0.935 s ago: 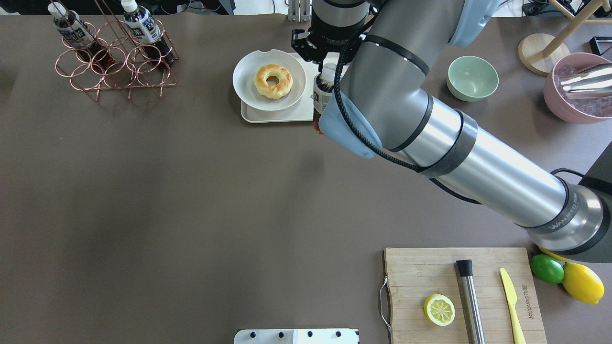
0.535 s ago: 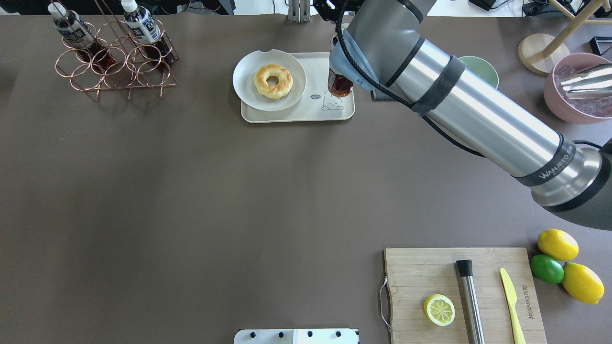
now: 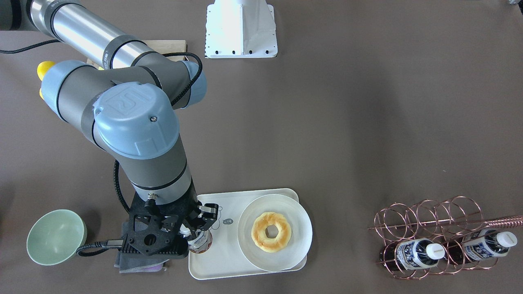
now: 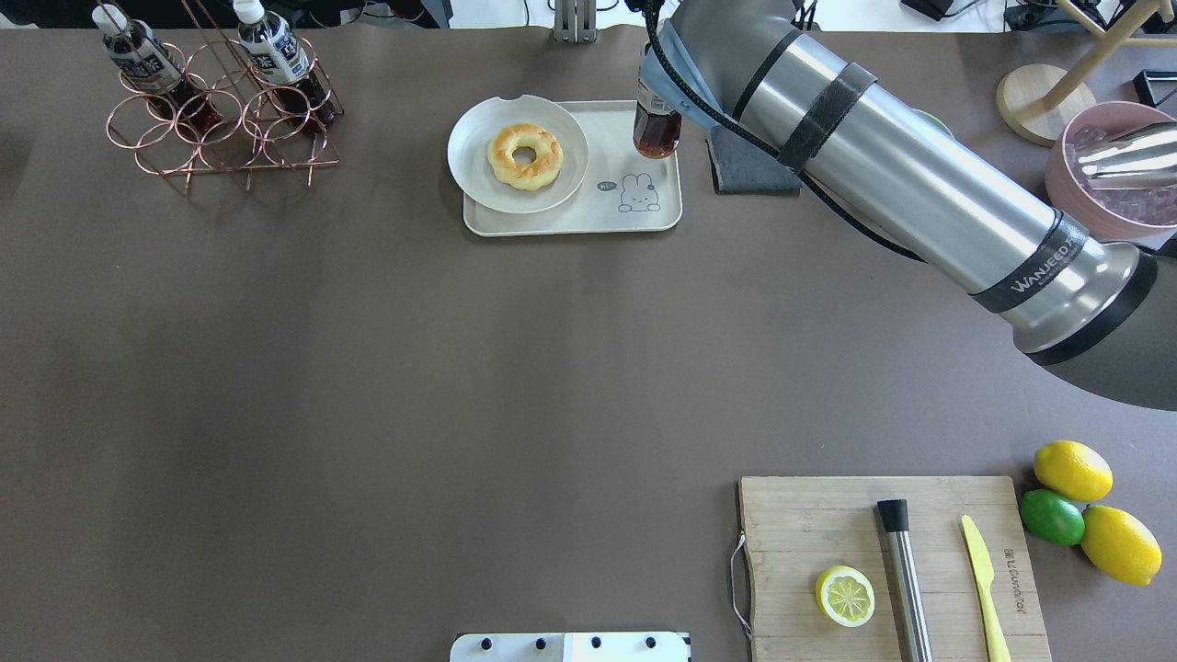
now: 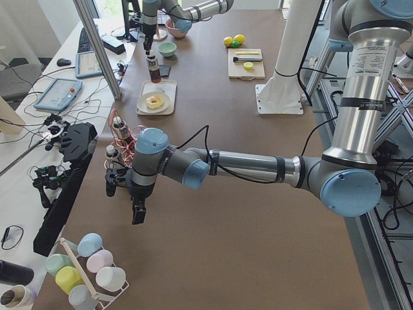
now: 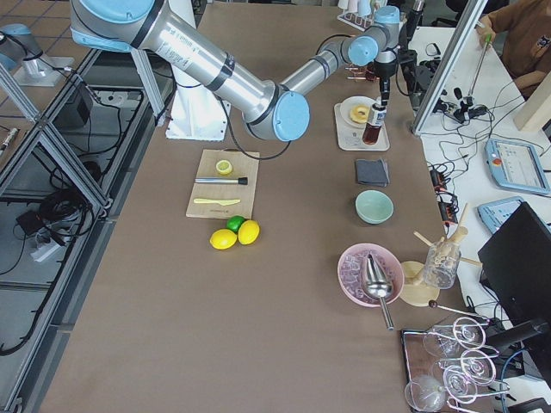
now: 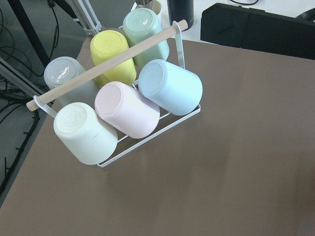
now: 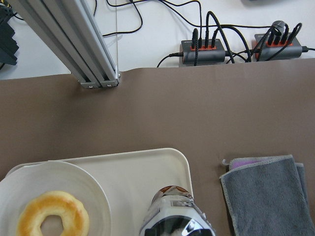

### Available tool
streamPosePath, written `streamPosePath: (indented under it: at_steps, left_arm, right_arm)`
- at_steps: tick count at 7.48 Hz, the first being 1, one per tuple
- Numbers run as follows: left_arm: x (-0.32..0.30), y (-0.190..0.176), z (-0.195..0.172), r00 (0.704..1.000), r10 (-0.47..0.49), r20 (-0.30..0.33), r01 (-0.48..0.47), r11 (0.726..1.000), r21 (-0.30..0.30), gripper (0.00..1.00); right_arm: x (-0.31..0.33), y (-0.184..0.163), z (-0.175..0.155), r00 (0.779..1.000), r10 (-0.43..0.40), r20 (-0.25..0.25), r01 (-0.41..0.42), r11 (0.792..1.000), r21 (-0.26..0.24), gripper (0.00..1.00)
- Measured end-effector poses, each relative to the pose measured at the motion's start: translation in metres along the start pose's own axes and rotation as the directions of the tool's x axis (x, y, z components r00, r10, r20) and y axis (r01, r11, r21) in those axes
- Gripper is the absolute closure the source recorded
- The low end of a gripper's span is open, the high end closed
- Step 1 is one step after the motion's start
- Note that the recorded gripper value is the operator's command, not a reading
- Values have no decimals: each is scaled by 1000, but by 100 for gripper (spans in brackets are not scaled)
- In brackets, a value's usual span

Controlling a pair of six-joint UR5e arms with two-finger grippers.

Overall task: Place tea on tray
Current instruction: 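Lower the bottle onto the tray beside the plate and open the right gripper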

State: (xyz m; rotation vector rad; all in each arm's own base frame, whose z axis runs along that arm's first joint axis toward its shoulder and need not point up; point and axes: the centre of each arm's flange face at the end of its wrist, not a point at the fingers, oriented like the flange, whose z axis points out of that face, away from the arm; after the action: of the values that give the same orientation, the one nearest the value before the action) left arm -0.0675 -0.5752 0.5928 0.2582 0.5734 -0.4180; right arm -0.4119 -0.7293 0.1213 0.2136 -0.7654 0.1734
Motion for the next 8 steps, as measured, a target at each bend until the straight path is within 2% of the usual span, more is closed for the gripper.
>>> streamPosePath:
  at_steps: [7,8]
  left_arm:
    - [3,-9,4,1000,0,2,0,1000,-2,2]
    - [5,-13,5,1000,0,3,0,1000,-2,2]
  right_arm:
    - [-17,20,13,999,-29,32,29,1000,-7,100]
    - [-17,22,16,999,-33,32,33,999,-9,95]
